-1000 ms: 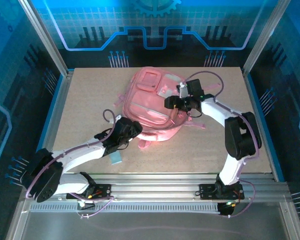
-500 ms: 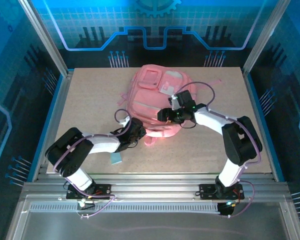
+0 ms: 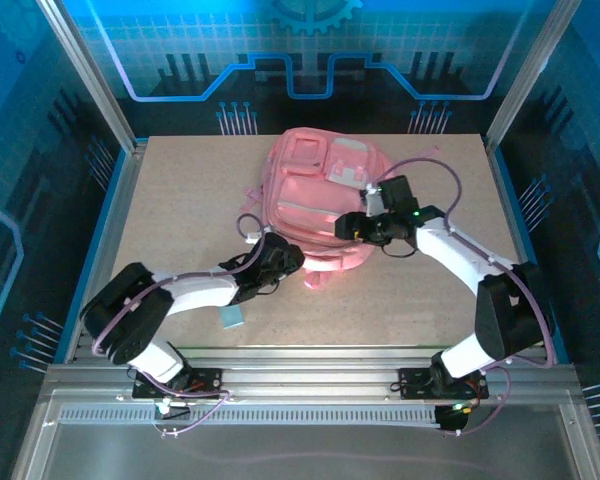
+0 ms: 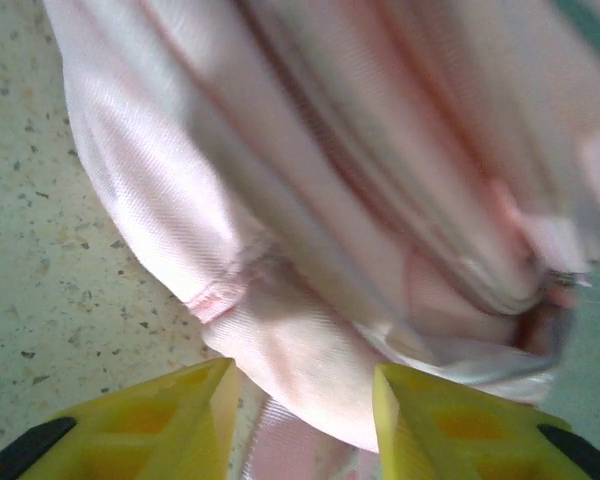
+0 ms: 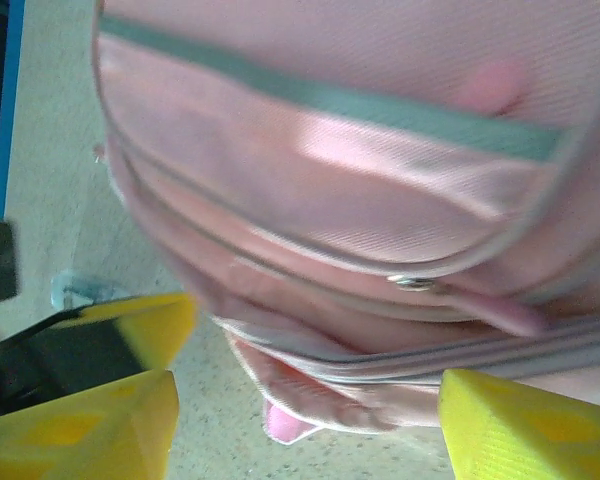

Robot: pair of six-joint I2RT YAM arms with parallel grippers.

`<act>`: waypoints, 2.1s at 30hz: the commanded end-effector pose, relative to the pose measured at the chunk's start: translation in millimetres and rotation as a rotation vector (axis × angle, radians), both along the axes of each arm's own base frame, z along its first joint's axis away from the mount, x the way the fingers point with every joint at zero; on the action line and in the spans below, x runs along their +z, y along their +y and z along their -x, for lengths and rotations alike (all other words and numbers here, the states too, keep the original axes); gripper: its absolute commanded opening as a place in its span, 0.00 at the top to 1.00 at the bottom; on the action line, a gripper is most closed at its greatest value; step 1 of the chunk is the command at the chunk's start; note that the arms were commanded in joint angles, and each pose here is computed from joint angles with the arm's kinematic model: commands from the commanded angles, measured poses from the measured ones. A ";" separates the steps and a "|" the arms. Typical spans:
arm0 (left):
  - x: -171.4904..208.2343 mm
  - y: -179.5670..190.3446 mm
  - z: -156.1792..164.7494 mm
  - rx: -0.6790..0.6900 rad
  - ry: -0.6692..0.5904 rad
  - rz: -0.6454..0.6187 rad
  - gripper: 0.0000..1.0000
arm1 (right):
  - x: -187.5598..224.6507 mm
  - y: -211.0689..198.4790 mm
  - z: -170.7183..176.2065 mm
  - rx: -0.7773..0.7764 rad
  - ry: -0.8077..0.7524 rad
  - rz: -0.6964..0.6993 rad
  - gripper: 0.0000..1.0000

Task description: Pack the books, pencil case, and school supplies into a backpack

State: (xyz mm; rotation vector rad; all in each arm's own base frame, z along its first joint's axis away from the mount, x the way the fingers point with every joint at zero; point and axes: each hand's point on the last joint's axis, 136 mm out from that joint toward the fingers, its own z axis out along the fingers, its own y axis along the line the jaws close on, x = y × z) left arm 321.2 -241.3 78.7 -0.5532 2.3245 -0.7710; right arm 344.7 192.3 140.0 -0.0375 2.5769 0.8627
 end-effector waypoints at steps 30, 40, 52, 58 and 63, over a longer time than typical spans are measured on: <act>55.7 -104.9 -10.9 -0.388 -0.119 -0.109 0.38 | -4.6 -0.6 -73.4 -0.129 0.026 -0.227 1.00; 50.7 -93.5 -22.2 -0.290 -0.087 -0.171 0.33 | 42.6 3.1 -69.7 -0.141 -0.055 -0.271 1.00; 50.6 -73.2 -25.4 -0.178 -0.095 -0.205 0.32 | -13.7 -13.8 -65.8 -0.168 0.027 -0.106 0.72; 54.1 -48.9 -7.8 -0.162 -0.112 -0.209 0.33 | -47.2 2.6 -71.1 -0.139 0.098 -0.132 0.61; 55.7 -41.2 -1.7 -0.154 -0.110 -0.210 0.32 | -60.0 10.4 -72.7 -0.128 0.123 -0.099 0.53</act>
